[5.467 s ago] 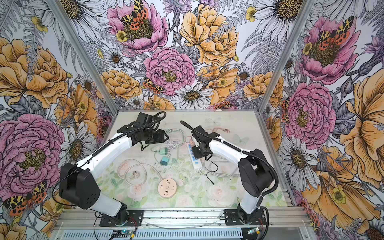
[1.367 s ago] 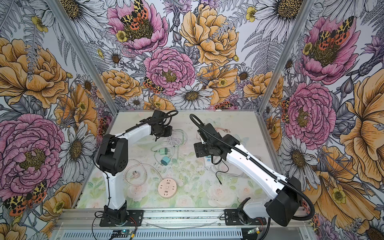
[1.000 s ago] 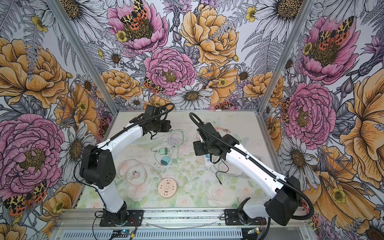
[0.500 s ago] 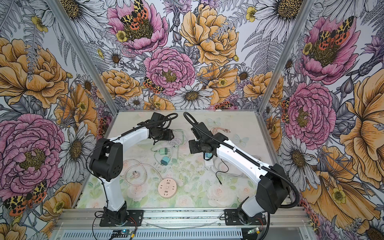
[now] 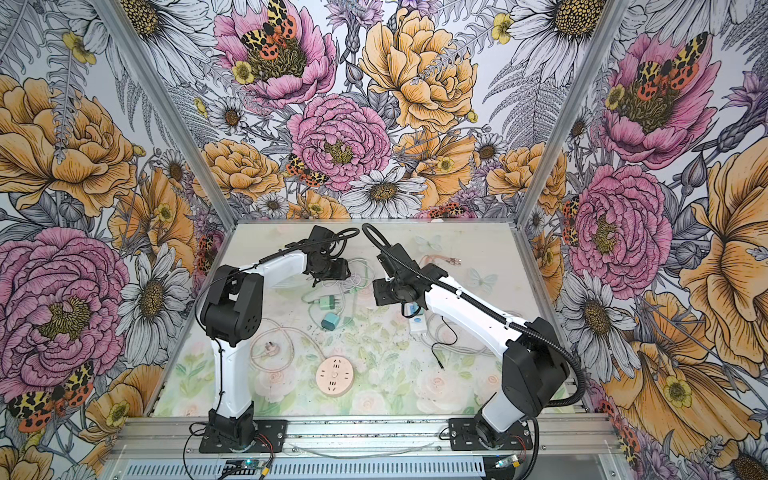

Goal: Insert the plug
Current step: 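Reach the left gripper over the cables toward the small teal charger, then grasp the small teal charger with the left gripper and lift it, then carry the teal charger toward the right gripper while the right gripper approaches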

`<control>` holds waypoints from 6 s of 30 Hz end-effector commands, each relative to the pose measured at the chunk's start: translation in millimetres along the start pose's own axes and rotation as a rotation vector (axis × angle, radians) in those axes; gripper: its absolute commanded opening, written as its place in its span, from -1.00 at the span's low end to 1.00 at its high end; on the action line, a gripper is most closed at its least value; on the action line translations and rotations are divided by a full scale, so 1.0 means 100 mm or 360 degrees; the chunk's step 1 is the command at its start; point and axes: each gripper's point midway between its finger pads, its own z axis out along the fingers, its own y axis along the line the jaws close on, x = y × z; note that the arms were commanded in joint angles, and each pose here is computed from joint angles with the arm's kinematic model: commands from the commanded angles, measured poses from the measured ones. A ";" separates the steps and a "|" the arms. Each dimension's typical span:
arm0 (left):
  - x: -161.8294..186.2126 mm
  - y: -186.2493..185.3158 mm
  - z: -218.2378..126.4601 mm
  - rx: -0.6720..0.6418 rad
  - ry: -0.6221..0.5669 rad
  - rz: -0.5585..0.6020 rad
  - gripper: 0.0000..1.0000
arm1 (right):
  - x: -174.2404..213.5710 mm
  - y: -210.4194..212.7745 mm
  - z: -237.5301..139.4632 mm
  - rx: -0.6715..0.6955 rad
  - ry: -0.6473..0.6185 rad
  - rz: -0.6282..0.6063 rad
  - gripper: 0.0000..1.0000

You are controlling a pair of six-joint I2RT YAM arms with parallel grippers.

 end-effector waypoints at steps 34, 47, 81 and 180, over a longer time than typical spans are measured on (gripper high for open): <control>0.31 -1.11 -1.02 0.0587 -0.0087 0.0218 -1.00 | 0.03 -0.05 -0.16 -0.0029 -0.0118 0.0050 0.13; 0.81 -1.32 -0.43 0.0568 0.0192 0.0254 -1.00 | 0.13 -0.07 -0.20 -0.0053 -0.0120 0.0093 0.12; 2.09 -0.50 -1.29 -0.0164 0.0303 0.0386 0.18 | 0.43 0.13 -0.17 -0.0199 -0.0008 0.0087 0.09; 1.66 -1.49 -1.55 0.0434 -0.0189 0.0863 -0.39 | 0.53 0.57 -0.23 -0.0985 -0.0080 0.0228 0.25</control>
